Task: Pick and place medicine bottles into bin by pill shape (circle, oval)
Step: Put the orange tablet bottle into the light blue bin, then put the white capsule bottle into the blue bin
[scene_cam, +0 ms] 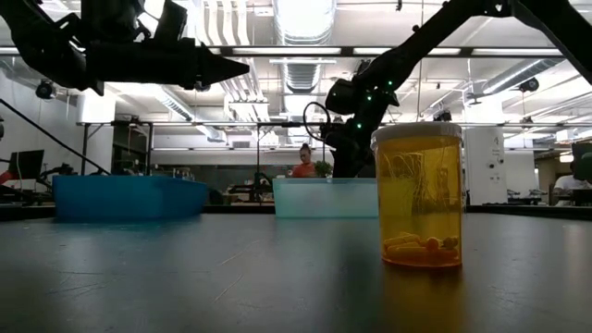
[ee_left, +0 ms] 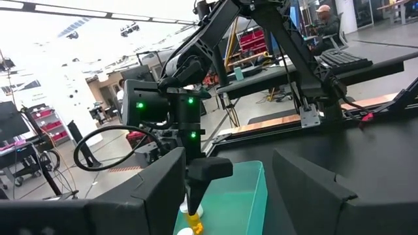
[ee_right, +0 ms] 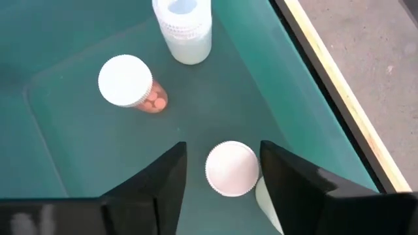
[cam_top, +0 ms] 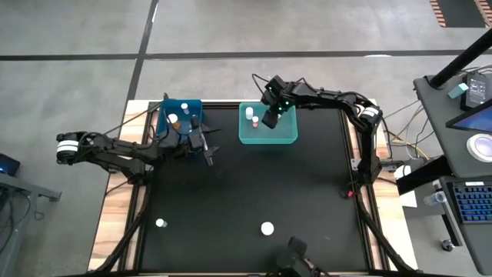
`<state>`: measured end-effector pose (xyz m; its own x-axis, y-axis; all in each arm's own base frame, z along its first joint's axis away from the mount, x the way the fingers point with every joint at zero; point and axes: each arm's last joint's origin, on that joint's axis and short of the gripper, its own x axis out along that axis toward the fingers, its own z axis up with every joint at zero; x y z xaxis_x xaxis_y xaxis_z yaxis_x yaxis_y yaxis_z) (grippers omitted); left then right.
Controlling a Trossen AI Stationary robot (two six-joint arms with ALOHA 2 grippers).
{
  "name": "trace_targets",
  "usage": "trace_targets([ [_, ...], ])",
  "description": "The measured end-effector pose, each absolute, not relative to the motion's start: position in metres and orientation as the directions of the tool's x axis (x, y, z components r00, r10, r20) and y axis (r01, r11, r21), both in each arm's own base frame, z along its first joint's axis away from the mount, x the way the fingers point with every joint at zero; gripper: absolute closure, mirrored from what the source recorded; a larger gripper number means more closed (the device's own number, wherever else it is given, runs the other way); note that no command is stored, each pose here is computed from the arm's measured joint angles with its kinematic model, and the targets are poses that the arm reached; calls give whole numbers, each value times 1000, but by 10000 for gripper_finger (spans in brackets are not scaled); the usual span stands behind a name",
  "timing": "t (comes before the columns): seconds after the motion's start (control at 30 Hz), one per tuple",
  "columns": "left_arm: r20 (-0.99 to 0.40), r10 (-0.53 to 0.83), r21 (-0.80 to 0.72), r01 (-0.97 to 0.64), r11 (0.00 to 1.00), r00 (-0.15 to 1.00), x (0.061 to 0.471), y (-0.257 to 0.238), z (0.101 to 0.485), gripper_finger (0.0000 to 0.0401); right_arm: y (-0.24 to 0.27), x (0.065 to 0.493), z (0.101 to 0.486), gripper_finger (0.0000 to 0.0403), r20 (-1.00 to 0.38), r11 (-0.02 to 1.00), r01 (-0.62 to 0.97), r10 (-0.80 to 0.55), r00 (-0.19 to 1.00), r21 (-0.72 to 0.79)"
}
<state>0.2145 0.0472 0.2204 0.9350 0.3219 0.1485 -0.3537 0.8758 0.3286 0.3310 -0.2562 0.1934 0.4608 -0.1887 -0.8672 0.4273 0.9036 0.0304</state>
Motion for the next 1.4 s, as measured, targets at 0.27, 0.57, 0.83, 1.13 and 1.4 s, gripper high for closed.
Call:
trace_targets([
  [0.27, 204, 402, 384, -450, 806, 893, 204, 63, 232, 186, -262, 333, 221, 188, -862, 896, 444, -205, 463, 25],
  [0.57, 261, 501, 401, -565, 721, 825, 186, 84, 244, 186, -274, 310, 242, 186, -918, 698, 700, -164, 361, 151],
  [0.83, 261, 510, 457, -571, 682, 819, 185, 86, 244, 186, -272, 311, 232, 186, -926, 519, 847, -251, 282, 117],
  [1.13, 242, 519, 471, -567, 675, 820, 185, 88, 242, 186, -271, 311, 223, 186, -921, 416, 901, -291, 259, 122],
  [1.4, 230, 523, 474, -564, 677, 821, 185, 89, 240, 186, -268, 314, 221, 186, -913, 382, 920, -339, 229, 89],
])
